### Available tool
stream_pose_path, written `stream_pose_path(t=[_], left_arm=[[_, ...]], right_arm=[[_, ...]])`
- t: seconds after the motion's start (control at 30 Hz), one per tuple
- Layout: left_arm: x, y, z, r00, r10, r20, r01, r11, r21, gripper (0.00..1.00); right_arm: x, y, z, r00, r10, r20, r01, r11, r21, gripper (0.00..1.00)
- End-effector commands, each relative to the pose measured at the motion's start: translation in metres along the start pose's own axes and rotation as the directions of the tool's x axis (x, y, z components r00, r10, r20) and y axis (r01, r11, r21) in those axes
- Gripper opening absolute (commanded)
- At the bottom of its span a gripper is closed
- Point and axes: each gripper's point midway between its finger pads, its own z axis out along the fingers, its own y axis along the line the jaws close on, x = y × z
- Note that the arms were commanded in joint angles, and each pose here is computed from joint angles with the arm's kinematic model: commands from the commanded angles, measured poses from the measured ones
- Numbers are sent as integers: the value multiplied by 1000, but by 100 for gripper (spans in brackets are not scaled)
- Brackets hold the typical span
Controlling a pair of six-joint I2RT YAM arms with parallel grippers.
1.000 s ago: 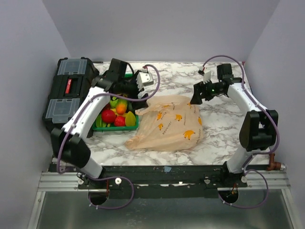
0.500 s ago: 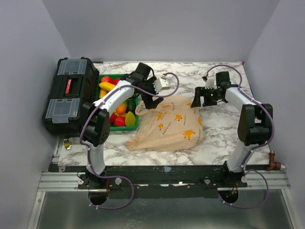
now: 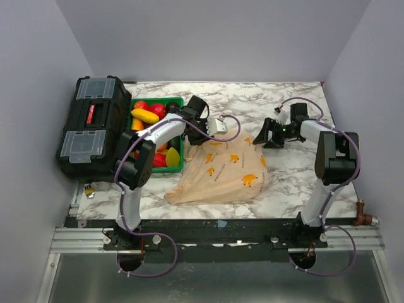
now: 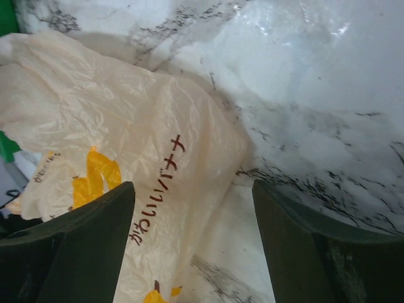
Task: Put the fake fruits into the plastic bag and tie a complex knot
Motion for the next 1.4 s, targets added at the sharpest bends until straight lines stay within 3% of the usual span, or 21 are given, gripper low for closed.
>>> stream_pose_path(t=[0.0,0.13,0.2,0.27,0.43,0.47,0.73,0.93,1.0,1.03,1.1,1.2,1.37], left_arm=[[-3,3,0,996,89,-21,-89,995,-34,24],[-1,2,6,993,111,-47,-112,993,-32,13],[0,1,8,992,116,-58,-118,992,-32,8],[0,1,8,991,119,-58,-121,992,-34,3],[-2,1,6,991,127,-39,-128,991,-41,0],[-4,2,4,991,127,-30,-128,991,-46,0],[-16,7,-23,995,91,39,-88,993,-80,0],[-17,7,-36,995,83,60,-76,991,-110,0],[-22,6,-42,991,94,94,-82,989,-124,0],[-26,3,-43,987,105,118,-91,989,-119,0],[-35,-2,-45,978,140,153,-121,985,-123,0],[-40,-9,-39,964,229,132,-212,969,-129,0],[-47,-15,-33,910,395,122,-364,905,-221,0]], right_arm=[[10,4,21,994,102,-33,-105,989,-102,76],[15,7,29,986,160,-45,-166,973,-158,71],[18,8,31,984,173,-37,-177,970,-168,62],[18,10,30,984,180,-20,-180,968,-175,51],[3,27,12,993,116,36,-106,975,-195,5],[-3,28,4,995,88,56,-77,981,-179,1],[-43,1,-84,948,-71,311,35,992,120,1],[-48,1,-135,914,-140,380,73,980,186,1],[-38,1,-128,930,-138,341,92,985,148,1],[-29,2,-118,948,-109,298,83,992,98,2],[-16,2,-100,976,-13,219,11,1000,7,30],[-12,-4,-84,980,61,188,-60,998,-11,55],[-21,2,-75,977,-1,214,11,999,-47,92]])
